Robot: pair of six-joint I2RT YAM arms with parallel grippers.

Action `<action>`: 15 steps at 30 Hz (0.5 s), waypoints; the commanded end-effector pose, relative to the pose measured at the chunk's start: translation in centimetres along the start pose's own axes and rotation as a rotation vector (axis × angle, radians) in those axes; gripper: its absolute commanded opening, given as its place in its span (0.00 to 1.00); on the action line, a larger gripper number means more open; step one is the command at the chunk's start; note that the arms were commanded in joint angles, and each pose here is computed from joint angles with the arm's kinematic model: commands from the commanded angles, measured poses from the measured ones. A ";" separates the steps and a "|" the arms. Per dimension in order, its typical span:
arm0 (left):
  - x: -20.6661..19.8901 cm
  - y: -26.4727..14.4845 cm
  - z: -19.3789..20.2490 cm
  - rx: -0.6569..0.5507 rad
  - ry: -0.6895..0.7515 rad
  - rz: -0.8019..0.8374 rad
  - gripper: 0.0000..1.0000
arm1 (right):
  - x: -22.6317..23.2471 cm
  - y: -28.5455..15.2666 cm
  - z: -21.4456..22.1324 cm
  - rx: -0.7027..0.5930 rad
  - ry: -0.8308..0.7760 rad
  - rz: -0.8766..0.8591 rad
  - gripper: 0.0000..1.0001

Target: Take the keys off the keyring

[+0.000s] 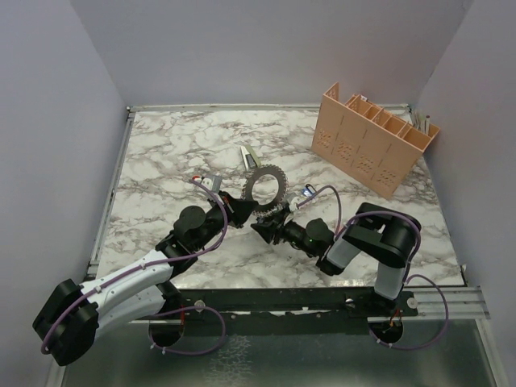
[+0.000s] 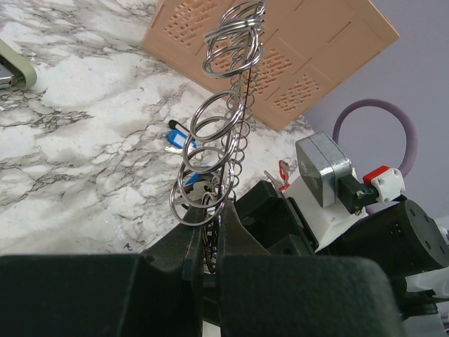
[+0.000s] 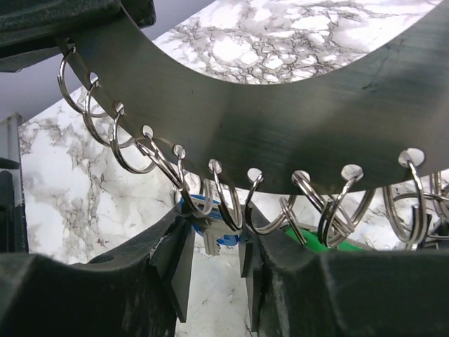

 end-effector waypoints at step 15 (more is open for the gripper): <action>-0.5 -0.2 -1.3 -0.088 -0.008 0.024 0.00 | 1.2 -1.6 -2.1 -0.111 -0.004 -0.083 0.01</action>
Point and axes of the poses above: each gripper's point midway between its finger pads, its own y axis out along the fingers, its own x axis along the line the jaws close on, z = x × y, the point moved 8 cm from there along -y, back along the fingers, and after that the axes turned 2 degrees about -y, right-handed, at the moved point
